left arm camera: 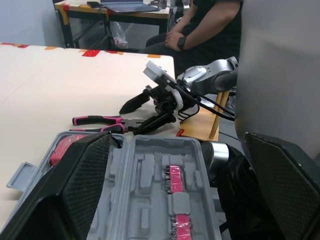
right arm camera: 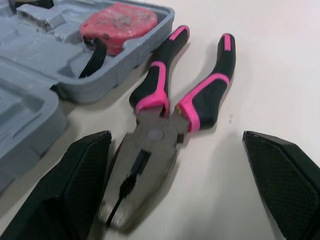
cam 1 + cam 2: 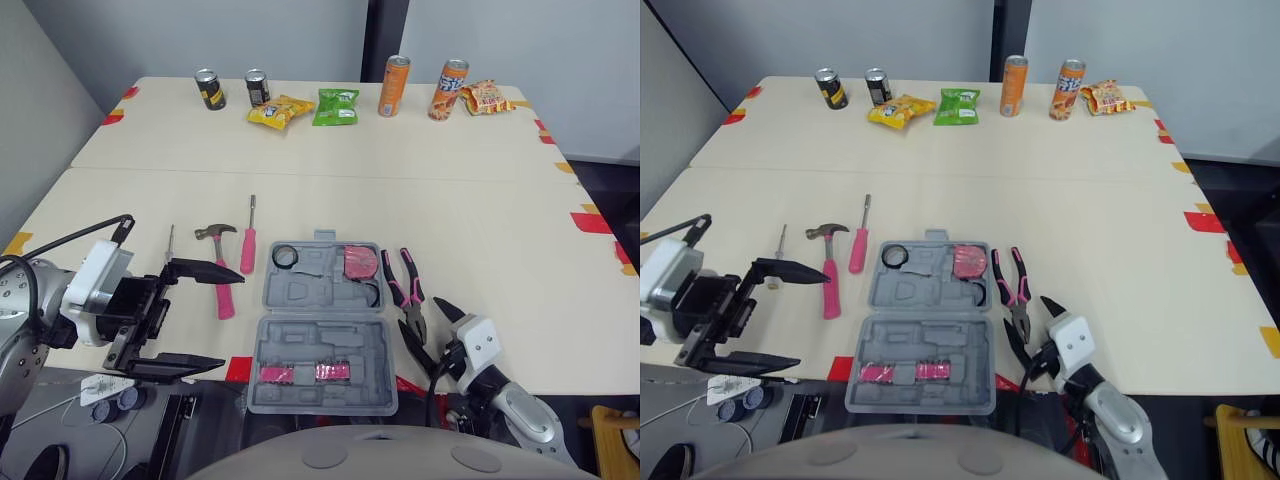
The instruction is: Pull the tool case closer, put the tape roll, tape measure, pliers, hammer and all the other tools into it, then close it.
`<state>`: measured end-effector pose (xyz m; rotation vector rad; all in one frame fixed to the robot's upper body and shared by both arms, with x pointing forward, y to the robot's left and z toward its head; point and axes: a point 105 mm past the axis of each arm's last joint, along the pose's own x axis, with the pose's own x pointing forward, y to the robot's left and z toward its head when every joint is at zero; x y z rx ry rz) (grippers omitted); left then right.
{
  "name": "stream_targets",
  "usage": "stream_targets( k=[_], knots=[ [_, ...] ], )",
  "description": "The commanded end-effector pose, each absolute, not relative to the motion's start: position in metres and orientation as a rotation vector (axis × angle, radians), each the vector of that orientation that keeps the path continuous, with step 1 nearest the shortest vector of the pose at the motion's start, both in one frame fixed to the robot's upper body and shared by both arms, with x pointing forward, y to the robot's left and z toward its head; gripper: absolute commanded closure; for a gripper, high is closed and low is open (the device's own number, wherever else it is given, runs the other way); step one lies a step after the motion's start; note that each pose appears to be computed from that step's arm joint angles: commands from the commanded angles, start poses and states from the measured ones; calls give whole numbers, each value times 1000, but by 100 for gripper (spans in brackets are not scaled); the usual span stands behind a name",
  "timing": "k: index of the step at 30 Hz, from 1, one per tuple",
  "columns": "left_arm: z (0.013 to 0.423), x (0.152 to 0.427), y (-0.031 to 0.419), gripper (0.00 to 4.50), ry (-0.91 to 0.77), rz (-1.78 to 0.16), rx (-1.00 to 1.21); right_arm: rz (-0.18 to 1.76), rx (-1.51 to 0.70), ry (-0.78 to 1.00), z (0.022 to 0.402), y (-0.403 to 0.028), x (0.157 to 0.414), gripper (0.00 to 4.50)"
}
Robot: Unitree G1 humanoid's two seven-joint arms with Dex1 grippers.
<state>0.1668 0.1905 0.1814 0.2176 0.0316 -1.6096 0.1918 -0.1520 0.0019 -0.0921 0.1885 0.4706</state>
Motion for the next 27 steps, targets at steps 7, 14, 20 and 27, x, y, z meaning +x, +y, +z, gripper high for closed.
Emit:
stream_targets(
  k=[7, 14, 20, 27],
  knots=[
    [184, 162, 194, 0, 14, -1687, 271, 432, -56, 168, 13, -150, 193, 124],
    [182, 160, 194, 0, 14, -1696, 258, 419, -34, 176, 12, -150, 194, 349],
    [183, 161, 195, 0, 6, -1687, 256, 406, -39, 167, 12, -155, 199, 349],
    [182, 163, 197, 0, -20, -1659, 246, 380, -43, 127, 21, -164, 204, 349]
  ],
)
